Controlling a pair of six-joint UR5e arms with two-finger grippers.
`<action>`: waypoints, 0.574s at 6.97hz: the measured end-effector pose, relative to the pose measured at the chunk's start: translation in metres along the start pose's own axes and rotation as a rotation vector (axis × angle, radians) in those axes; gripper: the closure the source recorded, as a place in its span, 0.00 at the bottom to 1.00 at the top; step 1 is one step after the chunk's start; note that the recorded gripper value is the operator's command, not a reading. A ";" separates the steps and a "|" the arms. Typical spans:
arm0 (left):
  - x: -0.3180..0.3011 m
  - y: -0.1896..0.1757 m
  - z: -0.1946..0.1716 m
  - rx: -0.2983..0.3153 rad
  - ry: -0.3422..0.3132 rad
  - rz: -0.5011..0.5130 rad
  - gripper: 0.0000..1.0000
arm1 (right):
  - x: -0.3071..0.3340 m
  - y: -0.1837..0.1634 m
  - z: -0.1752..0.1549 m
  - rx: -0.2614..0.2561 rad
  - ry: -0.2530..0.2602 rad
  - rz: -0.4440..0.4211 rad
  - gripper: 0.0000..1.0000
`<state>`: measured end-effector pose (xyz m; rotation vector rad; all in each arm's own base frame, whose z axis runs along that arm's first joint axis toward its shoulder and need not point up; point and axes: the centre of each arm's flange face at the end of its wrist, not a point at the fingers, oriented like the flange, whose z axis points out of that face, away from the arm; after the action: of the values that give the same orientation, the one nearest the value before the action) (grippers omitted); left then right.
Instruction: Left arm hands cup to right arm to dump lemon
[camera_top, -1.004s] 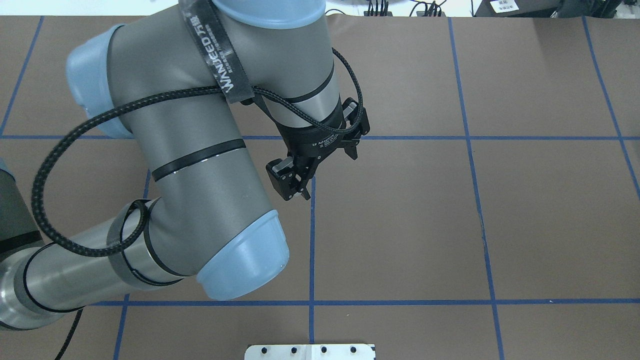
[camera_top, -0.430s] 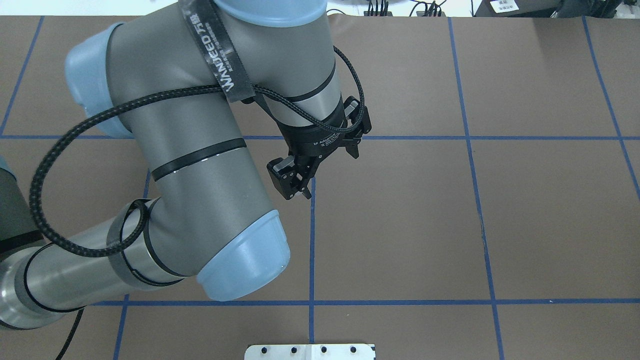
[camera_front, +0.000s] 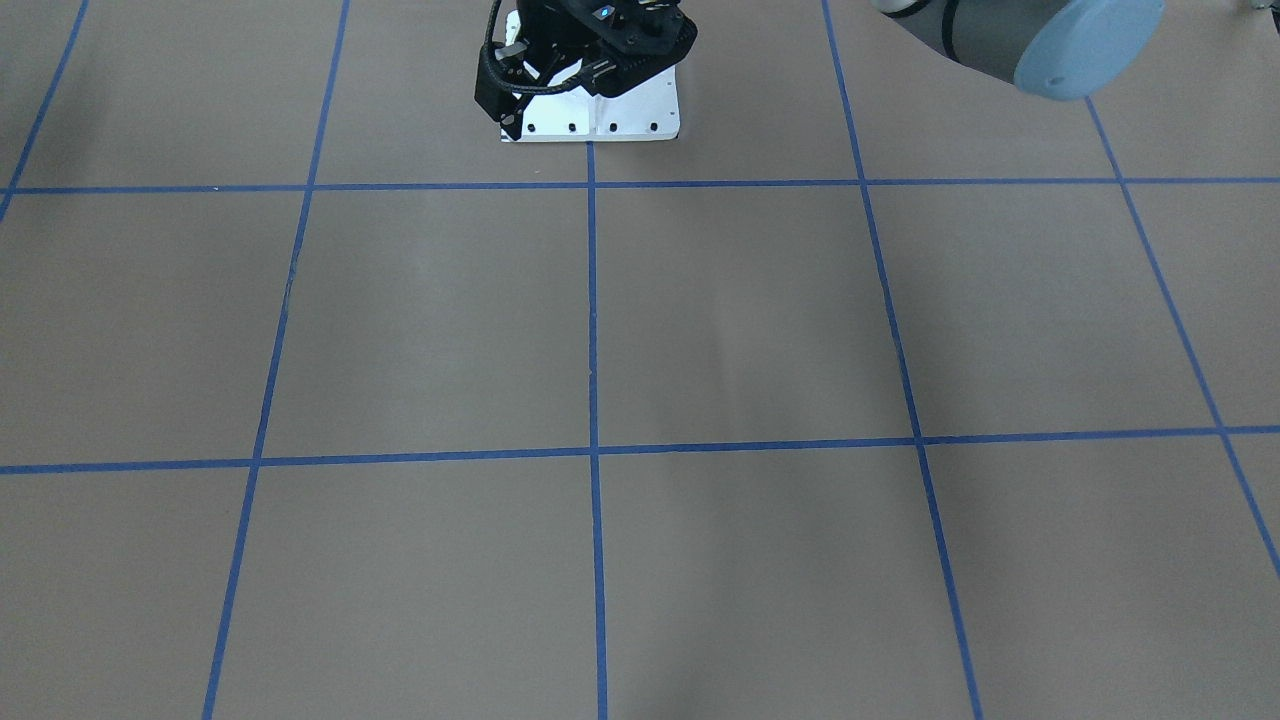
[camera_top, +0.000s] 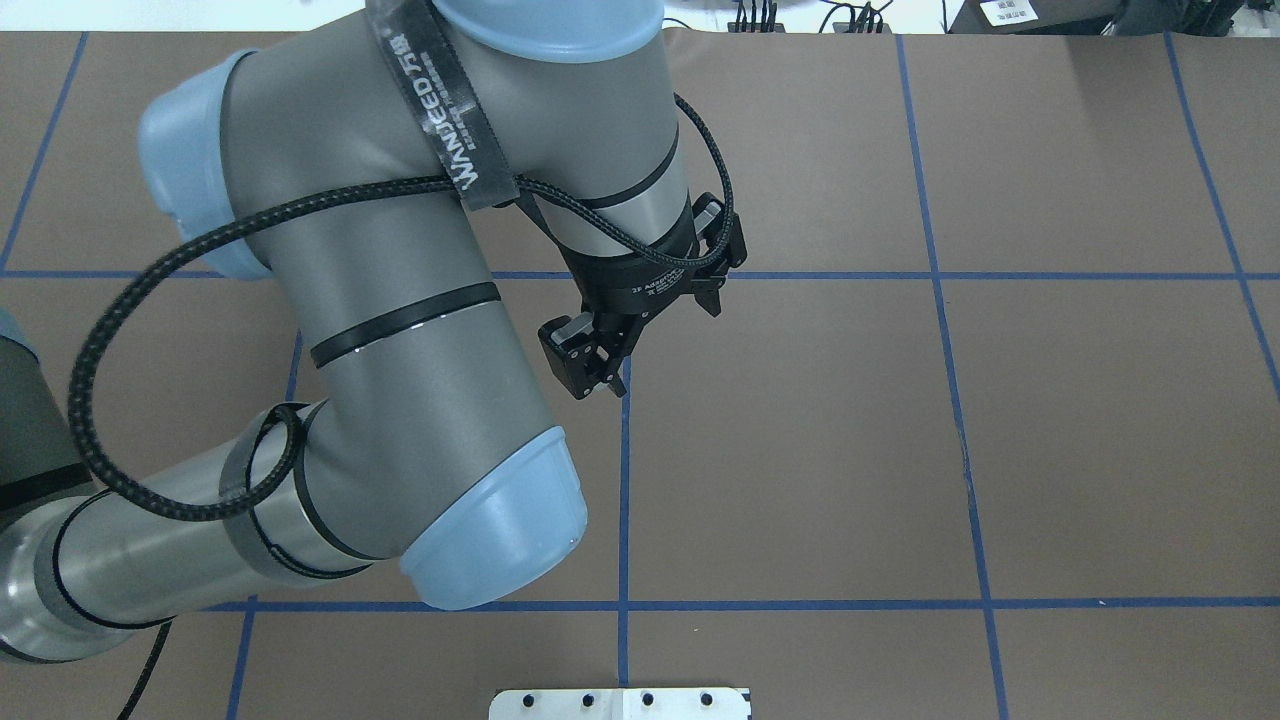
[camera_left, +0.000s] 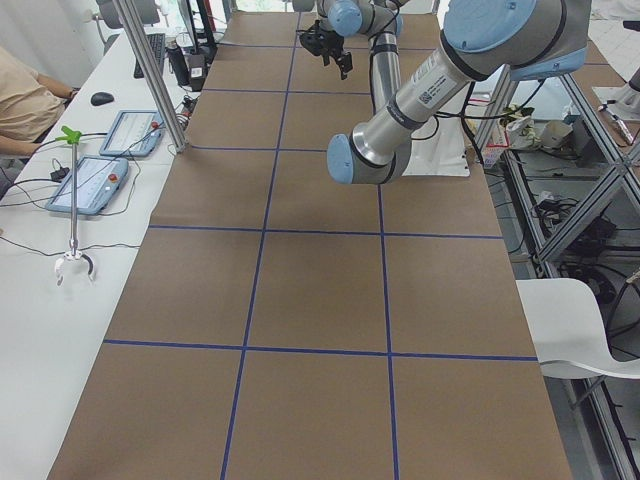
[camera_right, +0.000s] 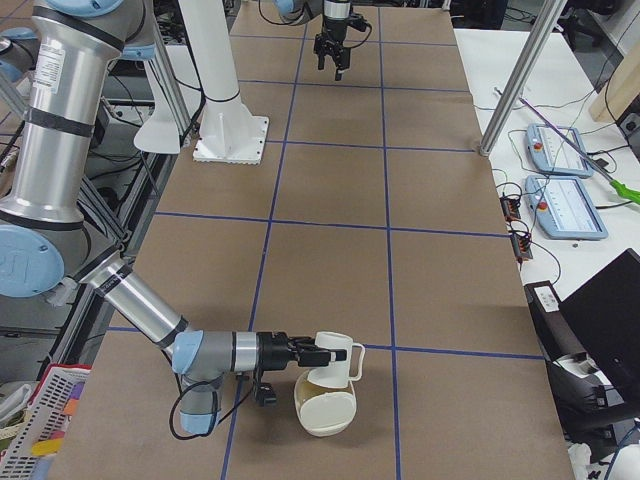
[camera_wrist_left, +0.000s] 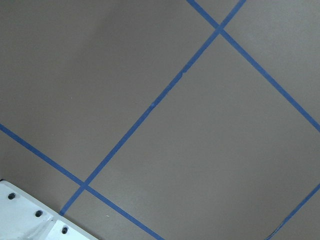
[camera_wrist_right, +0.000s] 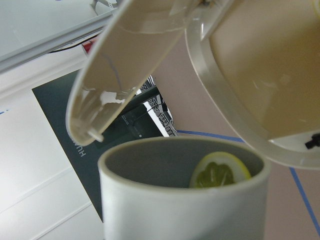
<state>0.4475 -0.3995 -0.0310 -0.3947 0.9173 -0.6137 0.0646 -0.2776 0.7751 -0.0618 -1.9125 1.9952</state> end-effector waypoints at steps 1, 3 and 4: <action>0.000 0.001 0.003 0.014 0.000 0.003 0.00 | -0.001 0.001 -0.003 -0.019 -0.007 0.053 1.00; 0.001 -0.001 0.005 0.043 0.007 0.003 0.00 | -0.001 0.000 -0.009 -0.035 -0.007 0.159 1.00; 0.001 -0.002 0.006 0.056 0.009 0.003 0.00 | 0.000 -0.001 -0.012 -0.036 -0.006 0.210 1.00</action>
<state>0.4517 -0.4010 -0.0271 -0.3408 0.9073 -0.6374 0.0684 -0.2664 0.7753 -0.2772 -2.0188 2.0935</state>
